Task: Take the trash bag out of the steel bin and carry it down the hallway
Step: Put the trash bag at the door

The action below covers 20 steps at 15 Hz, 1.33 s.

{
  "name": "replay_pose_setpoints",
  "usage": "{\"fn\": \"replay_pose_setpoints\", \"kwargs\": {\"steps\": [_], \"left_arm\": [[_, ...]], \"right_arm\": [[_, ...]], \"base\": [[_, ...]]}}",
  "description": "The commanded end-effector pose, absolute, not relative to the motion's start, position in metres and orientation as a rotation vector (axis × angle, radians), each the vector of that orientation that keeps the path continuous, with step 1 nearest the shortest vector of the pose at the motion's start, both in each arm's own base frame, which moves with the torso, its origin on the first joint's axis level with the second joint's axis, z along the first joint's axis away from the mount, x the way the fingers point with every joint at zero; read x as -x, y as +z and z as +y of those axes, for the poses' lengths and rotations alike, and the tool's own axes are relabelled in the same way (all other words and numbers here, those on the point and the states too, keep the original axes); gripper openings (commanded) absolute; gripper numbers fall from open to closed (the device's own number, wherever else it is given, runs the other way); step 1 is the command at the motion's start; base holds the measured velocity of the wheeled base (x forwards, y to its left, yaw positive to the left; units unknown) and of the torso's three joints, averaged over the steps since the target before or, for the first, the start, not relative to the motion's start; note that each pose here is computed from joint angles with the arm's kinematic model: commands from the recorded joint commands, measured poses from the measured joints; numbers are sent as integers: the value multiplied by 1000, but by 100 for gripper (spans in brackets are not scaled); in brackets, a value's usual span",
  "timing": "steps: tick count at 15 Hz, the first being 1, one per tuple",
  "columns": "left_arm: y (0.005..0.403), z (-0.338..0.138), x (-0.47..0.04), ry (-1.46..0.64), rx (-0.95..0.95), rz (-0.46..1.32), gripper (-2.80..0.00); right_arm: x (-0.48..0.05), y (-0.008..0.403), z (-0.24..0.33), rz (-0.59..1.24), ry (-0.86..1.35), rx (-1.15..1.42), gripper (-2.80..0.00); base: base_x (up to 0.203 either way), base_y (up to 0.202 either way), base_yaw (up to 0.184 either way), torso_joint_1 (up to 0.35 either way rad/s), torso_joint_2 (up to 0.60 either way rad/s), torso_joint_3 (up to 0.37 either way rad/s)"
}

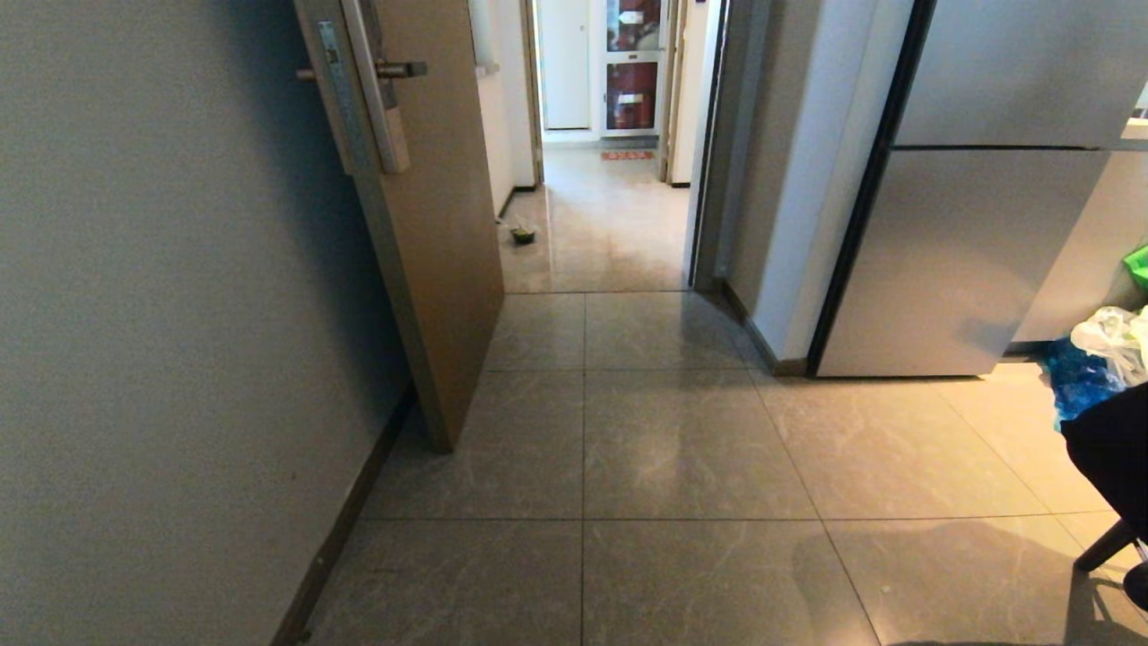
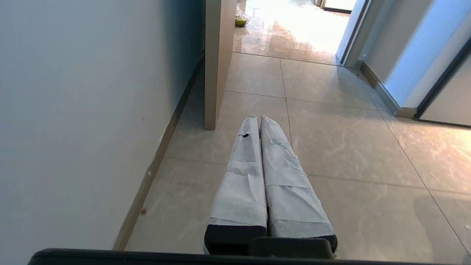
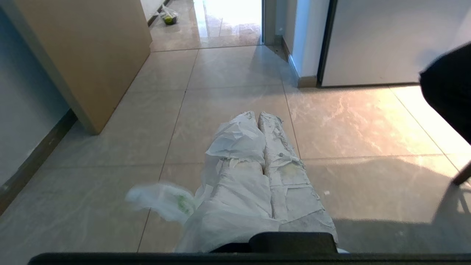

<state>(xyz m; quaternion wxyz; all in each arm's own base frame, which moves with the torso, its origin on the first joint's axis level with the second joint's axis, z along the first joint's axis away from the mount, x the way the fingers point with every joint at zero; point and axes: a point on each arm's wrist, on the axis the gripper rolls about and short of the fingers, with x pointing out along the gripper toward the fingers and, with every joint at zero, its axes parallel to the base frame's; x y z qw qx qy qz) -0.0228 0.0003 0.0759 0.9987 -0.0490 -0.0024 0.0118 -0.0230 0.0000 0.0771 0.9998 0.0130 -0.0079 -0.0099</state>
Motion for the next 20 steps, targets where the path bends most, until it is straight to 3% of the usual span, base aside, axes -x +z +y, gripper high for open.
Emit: {"fn": "replay_pose_setpoints", "kwargs": {"steps": [1, 20], "left_arm": [[76, 0, 23, 24, 100, -6, -280], [76, 0, 23, 25, 101, -7, -280]], "right_arm": [[23, 77, 0, -19, -20, -26, -280], [23, 77, 0, -19, -20, -26, -280]], "base": [[197, 0, -2, 2, 2, 4], [184, 0, 0, 3, 2, 1]]}}
